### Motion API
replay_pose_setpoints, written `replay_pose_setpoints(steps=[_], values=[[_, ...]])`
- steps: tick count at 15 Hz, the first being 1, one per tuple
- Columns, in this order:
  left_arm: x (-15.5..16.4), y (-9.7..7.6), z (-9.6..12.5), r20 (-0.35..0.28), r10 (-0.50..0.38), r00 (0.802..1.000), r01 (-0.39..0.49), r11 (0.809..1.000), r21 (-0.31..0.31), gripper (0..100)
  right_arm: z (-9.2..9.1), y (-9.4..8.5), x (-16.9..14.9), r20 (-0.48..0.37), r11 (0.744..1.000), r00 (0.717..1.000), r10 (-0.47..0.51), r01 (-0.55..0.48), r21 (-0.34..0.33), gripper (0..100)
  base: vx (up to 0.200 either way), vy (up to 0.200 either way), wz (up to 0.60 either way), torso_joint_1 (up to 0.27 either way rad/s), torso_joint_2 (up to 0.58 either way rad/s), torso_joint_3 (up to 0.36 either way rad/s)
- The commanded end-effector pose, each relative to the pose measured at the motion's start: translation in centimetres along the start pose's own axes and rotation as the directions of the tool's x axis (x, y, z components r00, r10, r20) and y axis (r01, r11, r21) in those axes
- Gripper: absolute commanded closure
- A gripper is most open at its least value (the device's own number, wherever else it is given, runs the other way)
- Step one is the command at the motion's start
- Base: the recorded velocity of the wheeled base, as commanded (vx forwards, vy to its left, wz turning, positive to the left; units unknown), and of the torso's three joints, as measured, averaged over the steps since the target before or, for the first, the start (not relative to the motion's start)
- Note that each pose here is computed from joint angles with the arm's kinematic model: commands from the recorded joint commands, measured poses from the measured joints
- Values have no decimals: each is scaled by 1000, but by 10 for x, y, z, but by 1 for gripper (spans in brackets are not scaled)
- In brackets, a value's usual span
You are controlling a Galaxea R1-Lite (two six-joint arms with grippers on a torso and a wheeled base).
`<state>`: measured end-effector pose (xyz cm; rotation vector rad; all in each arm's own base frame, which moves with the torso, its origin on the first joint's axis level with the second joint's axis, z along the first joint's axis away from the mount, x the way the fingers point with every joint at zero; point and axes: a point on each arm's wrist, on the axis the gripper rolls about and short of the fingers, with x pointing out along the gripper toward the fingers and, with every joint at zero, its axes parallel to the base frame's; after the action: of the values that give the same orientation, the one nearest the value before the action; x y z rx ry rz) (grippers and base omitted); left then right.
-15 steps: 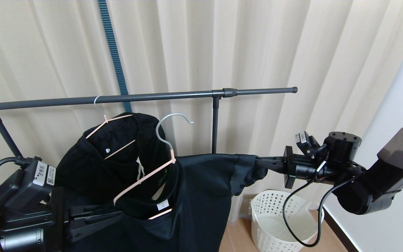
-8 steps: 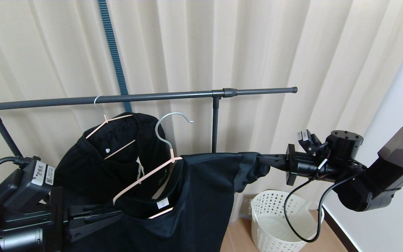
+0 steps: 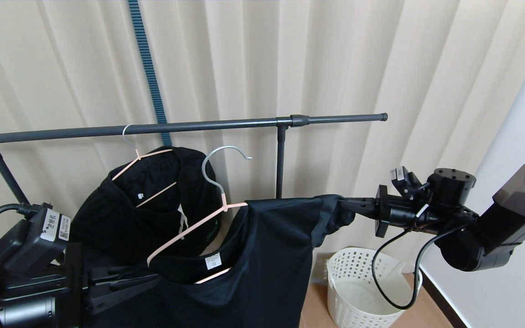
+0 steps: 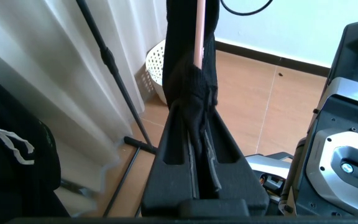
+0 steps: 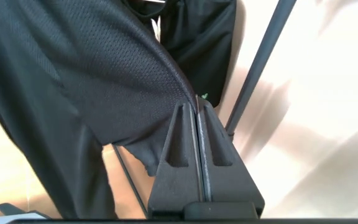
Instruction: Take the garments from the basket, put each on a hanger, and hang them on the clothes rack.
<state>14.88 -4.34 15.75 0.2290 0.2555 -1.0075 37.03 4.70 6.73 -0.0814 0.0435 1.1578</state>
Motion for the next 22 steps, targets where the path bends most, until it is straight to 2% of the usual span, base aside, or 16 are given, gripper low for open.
replay_pose_setpoints(steps=[1,6,9,12,21,22], values=[[0,0,0,0,2,1000,-2,1000,0,100,-2,-4,-1,1,1000,1000,-9,9,-2,100,0,0,0,0,0,0],[-1,0,1,4,7,1000,-7,1000,4,100,-4,-17,-10,5,999,999,-45,45,-6,100,0,0,0,0,0,0],[-1,0,0,3,6,1000,-6,1000,2,100,-5,-23,-14,8,997,998,-66,65,44,100,0,0,0,0,0,0],[-1,0,1,4,7,1000,-7,1000,2,100,-9,-30,-17,8,996,997,-81,81,46,100,0,0,0,0,0,0],[-2,2,0,0,20,1000,-20,1000,-8,100,-6,-32,-20,10,989,995,-100,98,111,100,0,0,0,0,0,0],[-2,2,0,1,19,1000,-19,1000,-20,100,-7,-31,-20,6,988,995,-104,102,117,0,0,0,0,0,0,0]])
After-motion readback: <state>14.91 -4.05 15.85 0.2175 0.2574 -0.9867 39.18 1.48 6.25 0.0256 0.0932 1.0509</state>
